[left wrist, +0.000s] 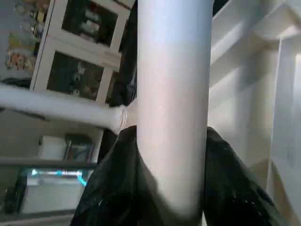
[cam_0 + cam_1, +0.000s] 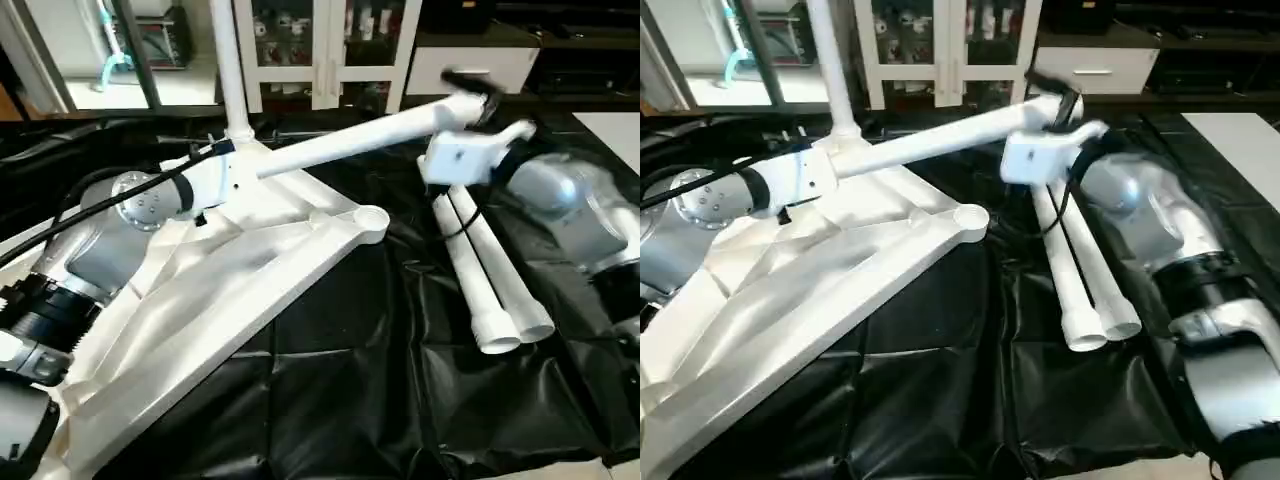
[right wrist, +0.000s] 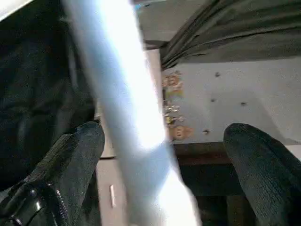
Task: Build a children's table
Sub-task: Insert table leg to table base
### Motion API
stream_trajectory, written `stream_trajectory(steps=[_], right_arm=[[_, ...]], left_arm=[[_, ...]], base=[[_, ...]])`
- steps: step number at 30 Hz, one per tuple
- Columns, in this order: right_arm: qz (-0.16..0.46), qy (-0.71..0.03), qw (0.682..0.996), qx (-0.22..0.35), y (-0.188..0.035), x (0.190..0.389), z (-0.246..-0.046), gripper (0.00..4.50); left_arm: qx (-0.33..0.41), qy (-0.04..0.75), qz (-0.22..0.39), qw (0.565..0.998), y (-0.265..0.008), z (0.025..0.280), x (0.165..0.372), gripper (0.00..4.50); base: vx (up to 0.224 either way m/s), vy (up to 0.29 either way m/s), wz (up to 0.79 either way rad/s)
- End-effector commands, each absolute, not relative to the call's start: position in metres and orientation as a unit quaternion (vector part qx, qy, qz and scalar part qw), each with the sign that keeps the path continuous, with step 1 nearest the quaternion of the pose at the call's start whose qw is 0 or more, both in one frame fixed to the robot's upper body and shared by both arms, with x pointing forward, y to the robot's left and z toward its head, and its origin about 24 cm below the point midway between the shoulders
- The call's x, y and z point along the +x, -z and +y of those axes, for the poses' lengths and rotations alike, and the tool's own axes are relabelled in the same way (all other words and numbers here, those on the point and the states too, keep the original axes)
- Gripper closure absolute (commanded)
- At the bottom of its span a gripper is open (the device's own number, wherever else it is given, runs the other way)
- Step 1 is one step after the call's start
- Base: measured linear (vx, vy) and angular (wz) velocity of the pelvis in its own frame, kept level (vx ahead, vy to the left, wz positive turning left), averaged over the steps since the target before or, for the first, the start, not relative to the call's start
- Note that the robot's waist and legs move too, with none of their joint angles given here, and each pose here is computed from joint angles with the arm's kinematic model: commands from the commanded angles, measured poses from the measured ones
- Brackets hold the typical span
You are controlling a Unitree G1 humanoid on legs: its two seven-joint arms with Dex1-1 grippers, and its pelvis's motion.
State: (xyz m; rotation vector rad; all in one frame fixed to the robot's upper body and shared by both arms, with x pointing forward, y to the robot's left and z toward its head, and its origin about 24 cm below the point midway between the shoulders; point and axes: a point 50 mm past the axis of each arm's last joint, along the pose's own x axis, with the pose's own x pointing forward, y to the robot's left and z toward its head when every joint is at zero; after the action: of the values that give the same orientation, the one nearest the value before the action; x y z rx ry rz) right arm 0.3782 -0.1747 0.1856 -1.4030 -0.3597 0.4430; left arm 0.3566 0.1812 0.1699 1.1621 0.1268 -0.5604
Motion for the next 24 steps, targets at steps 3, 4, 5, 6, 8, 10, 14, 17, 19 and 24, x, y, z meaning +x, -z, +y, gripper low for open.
stream_trajectory(steps=[3,4,5,6,8,10,14,17,19,24], right_arm=[[-0.163,-0.212,0.715,-0.646,-0.184,0.381,-0.171,0.0],[-0.164,-0.205,0.71,-0.654,-0.184,0.382,-0.171,0.0],[-0.166,-0.2,0.707,-0.657,-0.184,0.384,-0.171,0.0],[-0.166,-0.192,0.703,-0.664,-0.185,0.385,-0.171,0.0],[-0.162,-0.181,0.699,-0.673,-0.186,0.39,-0.172,0.0],[-0.161,-0.179,0.695,-0.677,-0.186,0.39,-0.172,0.0],[-0.143,-0.187,0.697,-0.677,-0.18,0.393,-0.171,0.0],[-0.138,-0.188,0.696,-0.679,-0.177,0.395,-0.171,0.19],[-0.127,-0.184,0.694,-0.684,-0.172,0.396,-0.171,0.37],[-0.117,-0.19,0.694,-0.684,-0.167,0.397,-0.171,0.37]], left_arm=[[0.549,0.254,0.038,0.796,-0.183,0.181,0.36,3.09],[0.55,0.254,0.038,0.795,-0.183,0.181,0.36,3.09],[0.551,0.255,0.037,0.794,-0.183,0.181,0.36,3.09],[0.551,0.256,0.037,0.793,-0.182,0.18,0.359,3.09],[0.554,0.261,0.037,0.79,-0.182,0.179,0.358,3.09],[0.554,0.262,0.036,0.789,-0.183,0.178,0.358,3.09],[0.554,0.265,0.033,0.789,-0.184,0.176,0.356,3.09],[0.551,0.267,0.033,0.79,-0.184,0.175,0.356,3.09],[0.546,0.27,0.034,0.792,-0.184,0.174,0.355,3.09],[0.544,0.261,0.036,0.797,-0.185,0.175,0.356,3.09]], base=[[0.0,0.0,0.0],[0.0,0.0,0.0],[0.0,0.0,0.0],[0.0,0.0,0.0],[0.0,0.0,0.0],[0.0,0.0,0.0],[0.0,0.0,0.0],[0.0,0.0,0.0],[0.0,0.0,0.0],[0.0,0.0,0.0]])
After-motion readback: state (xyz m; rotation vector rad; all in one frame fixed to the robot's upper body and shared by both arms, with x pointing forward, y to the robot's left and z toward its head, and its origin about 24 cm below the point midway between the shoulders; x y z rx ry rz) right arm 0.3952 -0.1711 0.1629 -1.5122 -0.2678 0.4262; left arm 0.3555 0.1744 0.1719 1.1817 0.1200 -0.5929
